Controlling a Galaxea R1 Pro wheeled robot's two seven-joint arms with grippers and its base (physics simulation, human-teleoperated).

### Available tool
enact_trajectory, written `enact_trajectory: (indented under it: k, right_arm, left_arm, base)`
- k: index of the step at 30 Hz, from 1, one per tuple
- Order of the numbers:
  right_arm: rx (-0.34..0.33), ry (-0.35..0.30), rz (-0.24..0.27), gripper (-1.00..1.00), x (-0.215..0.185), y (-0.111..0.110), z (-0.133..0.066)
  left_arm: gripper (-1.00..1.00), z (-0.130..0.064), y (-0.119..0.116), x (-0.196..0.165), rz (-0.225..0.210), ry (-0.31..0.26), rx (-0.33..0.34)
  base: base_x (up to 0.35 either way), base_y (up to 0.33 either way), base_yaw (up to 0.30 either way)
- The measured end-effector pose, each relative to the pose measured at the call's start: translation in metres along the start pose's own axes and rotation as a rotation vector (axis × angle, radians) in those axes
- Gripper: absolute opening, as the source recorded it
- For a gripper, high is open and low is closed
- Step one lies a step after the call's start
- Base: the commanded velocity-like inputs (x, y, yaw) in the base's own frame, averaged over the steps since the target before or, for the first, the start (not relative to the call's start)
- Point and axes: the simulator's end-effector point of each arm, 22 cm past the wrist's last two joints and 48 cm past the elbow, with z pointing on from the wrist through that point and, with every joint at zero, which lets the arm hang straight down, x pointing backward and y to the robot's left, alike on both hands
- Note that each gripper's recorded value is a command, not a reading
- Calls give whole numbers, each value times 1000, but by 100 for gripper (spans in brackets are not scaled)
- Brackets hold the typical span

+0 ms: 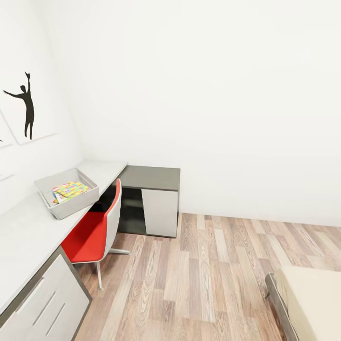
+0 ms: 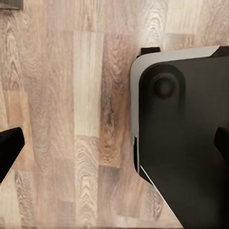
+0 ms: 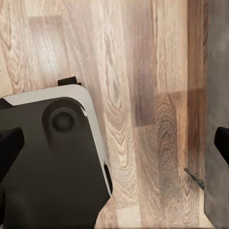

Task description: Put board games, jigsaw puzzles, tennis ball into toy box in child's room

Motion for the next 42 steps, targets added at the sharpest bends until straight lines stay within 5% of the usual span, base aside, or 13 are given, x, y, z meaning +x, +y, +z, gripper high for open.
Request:
enact_trajectory:
  k: [5,11,14,21,42]
  right_arm:
    - [0,14,-43,100,31,-6,-5]
    - [-24,22,-155,100,57,-7,-10]
    - [-31,24,-169,100,60,-6,-11]
    - [-39,30,-157,100,64,4,-12]
    - [-34,31,-151,100,64,5,-13]
  left_arm:
    - [100,-3,20,23,2,27,-94]
    - [100,-6,27,40,0,48,-134]
    - [100,-7,25,43,-29,55,-142]
    - [100,-7,20,46,-79,63,-145]
    - [100,-7,13,43,-74,52,-126]
  base:
    - [0,0,0]
    - [0,0,0]
    - [0,0,0]
    - [0,0,0]
    - [0,0,0]
